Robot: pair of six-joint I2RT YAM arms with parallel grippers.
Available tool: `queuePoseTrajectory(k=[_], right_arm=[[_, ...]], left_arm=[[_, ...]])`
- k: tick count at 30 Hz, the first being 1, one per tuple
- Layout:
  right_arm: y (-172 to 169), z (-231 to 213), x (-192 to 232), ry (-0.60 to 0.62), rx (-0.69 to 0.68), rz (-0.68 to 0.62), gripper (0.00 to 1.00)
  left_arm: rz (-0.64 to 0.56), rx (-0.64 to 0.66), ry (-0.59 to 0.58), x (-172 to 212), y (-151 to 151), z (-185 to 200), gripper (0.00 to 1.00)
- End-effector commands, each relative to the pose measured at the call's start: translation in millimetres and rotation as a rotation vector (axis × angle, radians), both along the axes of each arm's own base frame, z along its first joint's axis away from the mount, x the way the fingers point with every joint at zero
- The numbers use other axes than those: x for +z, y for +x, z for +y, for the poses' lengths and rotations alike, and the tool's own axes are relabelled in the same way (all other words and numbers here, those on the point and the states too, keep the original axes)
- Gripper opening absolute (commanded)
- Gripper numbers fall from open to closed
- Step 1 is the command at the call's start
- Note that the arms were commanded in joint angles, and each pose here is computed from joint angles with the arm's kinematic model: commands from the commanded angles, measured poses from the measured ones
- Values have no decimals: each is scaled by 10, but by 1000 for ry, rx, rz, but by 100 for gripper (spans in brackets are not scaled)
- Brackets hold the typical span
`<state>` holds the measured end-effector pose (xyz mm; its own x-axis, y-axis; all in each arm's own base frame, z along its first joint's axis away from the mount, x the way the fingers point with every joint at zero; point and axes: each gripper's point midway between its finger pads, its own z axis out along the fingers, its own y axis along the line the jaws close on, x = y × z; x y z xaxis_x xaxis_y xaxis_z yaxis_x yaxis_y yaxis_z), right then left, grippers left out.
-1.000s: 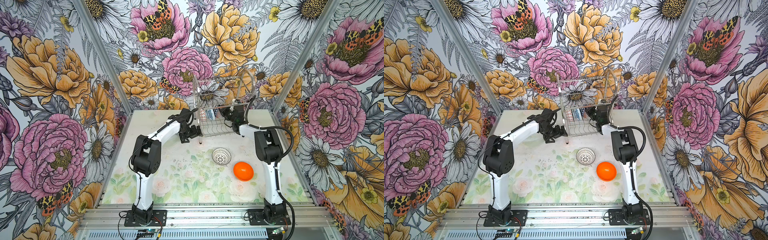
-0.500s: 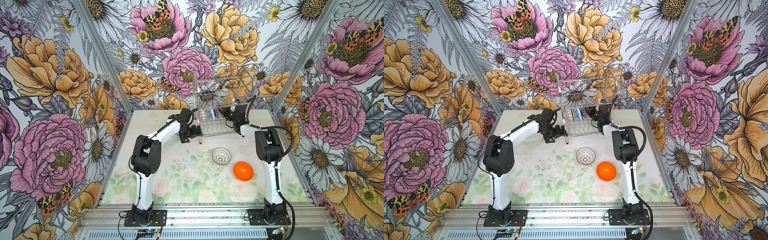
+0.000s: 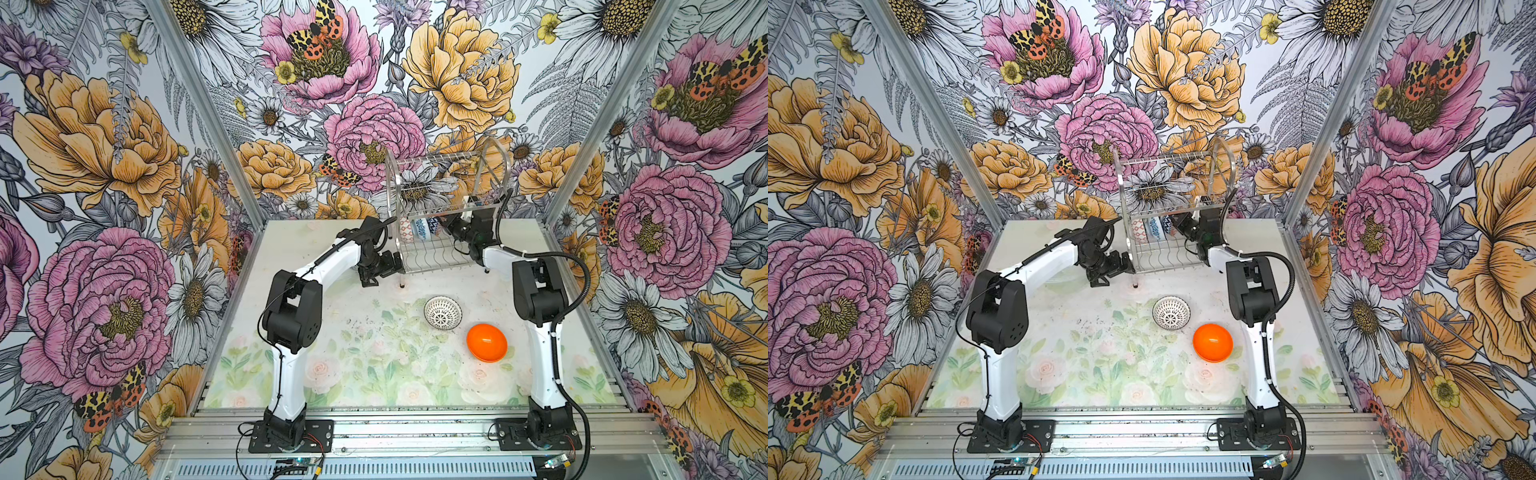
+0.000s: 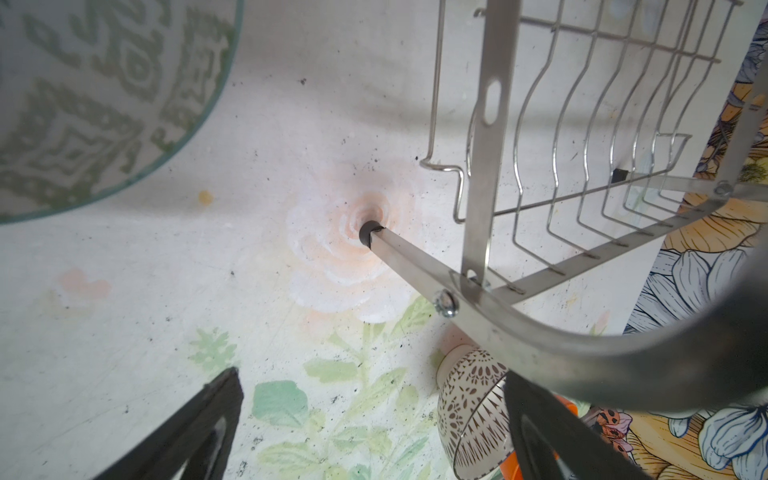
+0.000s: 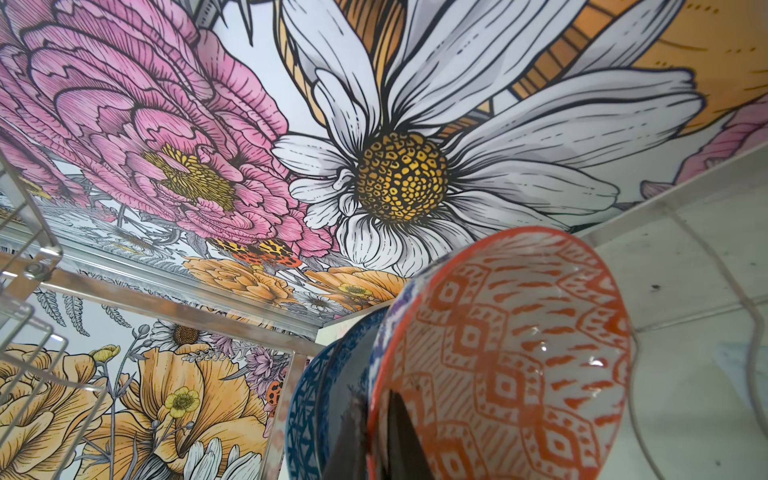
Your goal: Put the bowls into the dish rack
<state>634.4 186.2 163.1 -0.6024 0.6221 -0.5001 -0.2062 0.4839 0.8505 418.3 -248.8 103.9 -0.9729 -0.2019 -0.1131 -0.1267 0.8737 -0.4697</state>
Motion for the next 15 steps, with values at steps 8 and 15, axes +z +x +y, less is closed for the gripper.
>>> queuePoseTrajectory(k=[8, 15], right_arm=[[-71, -148, -734, -102, -25, 187, 13], [-99, -186, -752, -126, -37, 189, 13]], left_arm=[[-7, 6, 3, 68, 49, -58, 99], [-2, 1, 6, 69, 43, -74, 99]])
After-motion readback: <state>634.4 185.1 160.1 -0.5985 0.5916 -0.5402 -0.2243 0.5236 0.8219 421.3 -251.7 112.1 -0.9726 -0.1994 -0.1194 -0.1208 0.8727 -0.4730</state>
